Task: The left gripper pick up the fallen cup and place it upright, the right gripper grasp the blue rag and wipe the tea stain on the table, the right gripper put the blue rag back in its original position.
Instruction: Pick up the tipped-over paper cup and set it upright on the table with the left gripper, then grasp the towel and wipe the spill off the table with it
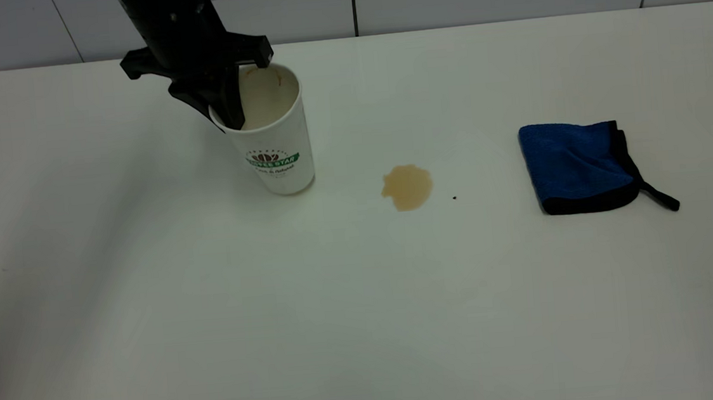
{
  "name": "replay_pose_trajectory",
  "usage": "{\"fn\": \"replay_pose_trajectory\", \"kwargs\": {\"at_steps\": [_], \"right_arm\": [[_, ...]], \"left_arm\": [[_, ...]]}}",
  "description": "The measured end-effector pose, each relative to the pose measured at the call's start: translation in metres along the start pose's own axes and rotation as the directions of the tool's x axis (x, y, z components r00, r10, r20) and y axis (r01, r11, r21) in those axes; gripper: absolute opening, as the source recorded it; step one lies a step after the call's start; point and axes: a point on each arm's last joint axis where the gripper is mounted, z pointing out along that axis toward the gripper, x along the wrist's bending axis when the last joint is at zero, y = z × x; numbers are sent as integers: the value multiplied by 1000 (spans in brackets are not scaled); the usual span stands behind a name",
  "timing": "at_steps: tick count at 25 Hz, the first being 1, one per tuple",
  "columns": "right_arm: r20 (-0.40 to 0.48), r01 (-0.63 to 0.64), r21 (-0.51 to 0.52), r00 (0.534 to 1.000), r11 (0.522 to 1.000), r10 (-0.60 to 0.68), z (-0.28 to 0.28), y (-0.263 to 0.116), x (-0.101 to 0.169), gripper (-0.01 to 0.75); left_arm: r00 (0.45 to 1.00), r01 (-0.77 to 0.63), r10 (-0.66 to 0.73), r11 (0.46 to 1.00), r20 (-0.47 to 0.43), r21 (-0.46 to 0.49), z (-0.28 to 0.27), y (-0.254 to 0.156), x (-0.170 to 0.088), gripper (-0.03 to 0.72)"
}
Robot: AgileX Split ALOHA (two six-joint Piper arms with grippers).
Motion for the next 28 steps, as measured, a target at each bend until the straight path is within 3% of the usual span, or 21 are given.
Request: {"fn": "replay_pose_trajectory", "kwargs": {"at_steps": [6,8,14,17,28], "right_arm": [[0,0,0,1000,1000,0,0,0,0,534],[0,0,0,1000,1000,0,0,0,0,534],[0,0,0,1000,1000,0,0,0,0,534],[0,0,0,1000,1000,0,0,0,0,534],[0,0,0,1000,1000,0,0,0,0,534]], "left_arm": [[1000,1,-1,1000,-1,4,4,-1,1,79],[1000,0,0,1000,-2,-1,4,0,1,138],[1000,-1,0,1000,-3,-16,1,1,0,406],[1000,-6,6,999,-3,-43,-11,5,-2,491],[998,-60,61,989,1,-133,-108,10,-19,524]]}}
